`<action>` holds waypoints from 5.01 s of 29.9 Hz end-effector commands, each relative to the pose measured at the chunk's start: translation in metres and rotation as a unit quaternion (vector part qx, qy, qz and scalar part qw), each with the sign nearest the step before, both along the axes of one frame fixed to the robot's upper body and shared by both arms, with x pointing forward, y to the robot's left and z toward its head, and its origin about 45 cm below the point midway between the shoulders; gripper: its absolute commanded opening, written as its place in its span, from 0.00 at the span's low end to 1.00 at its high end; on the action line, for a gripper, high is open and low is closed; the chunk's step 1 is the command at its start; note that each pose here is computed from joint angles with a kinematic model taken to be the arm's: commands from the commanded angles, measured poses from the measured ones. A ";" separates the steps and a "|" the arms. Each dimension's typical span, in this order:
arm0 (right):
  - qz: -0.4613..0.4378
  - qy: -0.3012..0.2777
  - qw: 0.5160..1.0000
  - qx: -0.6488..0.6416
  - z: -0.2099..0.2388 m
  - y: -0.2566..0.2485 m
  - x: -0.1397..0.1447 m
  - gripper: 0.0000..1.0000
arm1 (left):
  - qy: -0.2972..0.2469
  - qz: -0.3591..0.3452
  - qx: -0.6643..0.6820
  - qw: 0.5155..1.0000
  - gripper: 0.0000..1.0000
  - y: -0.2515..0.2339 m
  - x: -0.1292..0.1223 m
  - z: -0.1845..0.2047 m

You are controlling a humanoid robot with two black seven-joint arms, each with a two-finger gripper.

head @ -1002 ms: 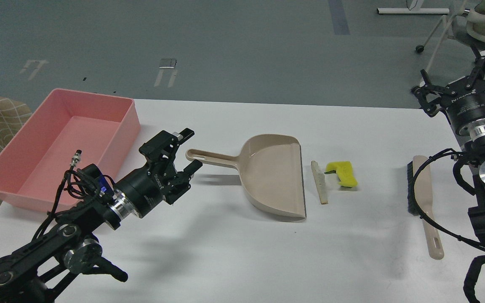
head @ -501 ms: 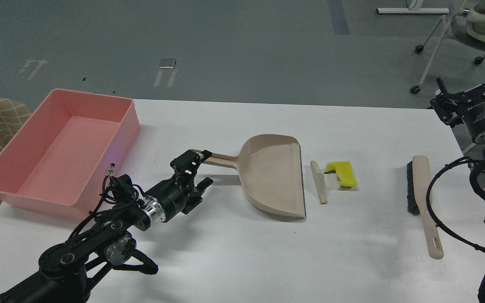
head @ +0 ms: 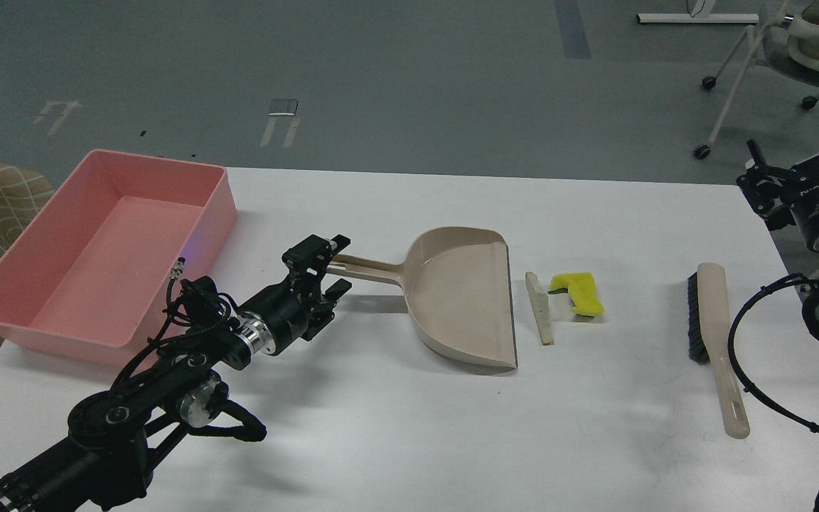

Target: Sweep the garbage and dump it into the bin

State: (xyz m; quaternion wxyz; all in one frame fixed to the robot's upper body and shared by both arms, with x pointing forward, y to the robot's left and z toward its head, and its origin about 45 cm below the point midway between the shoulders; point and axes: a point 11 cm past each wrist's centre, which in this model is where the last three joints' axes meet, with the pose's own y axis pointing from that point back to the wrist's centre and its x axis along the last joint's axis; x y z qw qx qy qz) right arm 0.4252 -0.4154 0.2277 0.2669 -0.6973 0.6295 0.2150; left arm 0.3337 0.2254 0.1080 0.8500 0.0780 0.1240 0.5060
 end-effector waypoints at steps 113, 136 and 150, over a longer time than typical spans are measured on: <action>0.335 0.193 0.533 -0.753 -0.065 0.016 -0.148 0.00 | -0.093 -0.030 0.066 0.993 0.11 0.018 0.000 0.015; 0.374 0.117 0.566 -0.725 -0.067 0.082 -0.133 0.02 | -0.076 -0.028 0.070 0.994 0.11 0.021 -0.010 0.003; 0.423 0.046 0.554 -0.715 -0.073 0.168 -0.118 0.04 | -0.072 -0.027 0.065 0.995 0.11 0.018 -0.013 -0.001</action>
